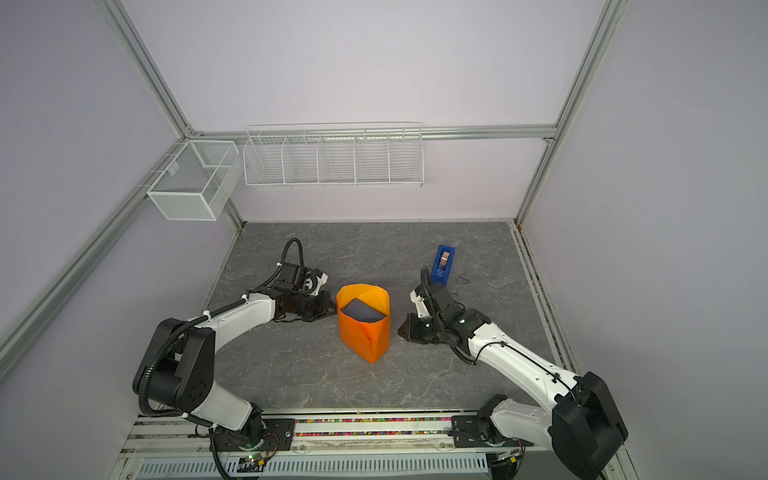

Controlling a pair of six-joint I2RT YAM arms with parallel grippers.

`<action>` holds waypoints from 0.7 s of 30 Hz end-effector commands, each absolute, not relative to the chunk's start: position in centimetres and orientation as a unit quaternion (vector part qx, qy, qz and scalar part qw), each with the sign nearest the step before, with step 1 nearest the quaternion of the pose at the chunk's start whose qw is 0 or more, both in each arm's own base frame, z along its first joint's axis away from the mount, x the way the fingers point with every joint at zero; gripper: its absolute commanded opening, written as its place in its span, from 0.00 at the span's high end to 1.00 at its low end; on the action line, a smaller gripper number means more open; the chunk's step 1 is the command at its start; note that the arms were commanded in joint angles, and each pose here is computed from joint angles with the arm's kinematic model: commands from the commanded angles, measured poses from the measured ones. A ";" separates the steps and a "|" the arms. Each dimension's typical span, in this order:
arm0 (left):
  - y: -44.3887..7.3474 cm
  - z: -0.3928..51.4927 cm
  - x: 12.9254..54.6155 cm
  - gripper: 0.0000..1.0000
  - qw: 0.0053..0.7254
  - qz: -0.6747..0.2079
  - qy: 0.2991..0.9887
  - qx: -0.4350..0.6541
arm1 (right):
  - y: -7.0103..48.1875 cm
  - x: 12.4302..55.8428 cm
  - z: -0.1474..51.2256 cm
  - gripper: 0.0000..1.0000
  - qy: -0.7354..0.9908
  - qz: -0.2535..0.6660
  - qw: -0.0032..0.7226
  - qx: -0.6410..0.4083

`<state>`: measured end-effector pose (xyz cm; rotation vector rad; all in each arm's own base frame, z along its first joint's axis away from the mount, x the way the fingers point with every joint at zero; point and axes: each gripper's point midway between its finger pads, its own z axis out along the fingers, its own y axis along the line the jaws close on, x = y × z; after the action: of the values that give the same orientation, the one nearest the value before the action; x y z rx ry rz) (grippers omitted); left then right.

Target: Wrap the gift box in paper

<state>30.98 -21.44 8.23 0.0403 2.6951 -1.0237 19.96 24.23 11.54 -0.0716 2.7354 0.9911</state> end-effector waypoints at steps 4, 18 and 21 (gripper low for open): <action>-22.6 8.7 31.1 0.95 0.111 -0.382 0.917 0.038 | 29.0 21.1 12.6 0.84 0.909 0.398 0.122 -0.027; -23.0 13.3 30.7 0.98 0.156 -0.425 0.892 0.013 | 32.5 24.6 18.6 0.86 0.888 0.426 0.162 -0.066; -22.9 14.4 31.0 0.98 0.168 -0.422 0.891 0.013 | 32.5 25.0 18.9 0.86 0.891 0.416 0.166 -0.068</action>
<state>31.13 -21.38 11.50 -0.0124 2.5931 -1.1173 24.32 30.85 16.77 -0.1116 2.6206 1.1286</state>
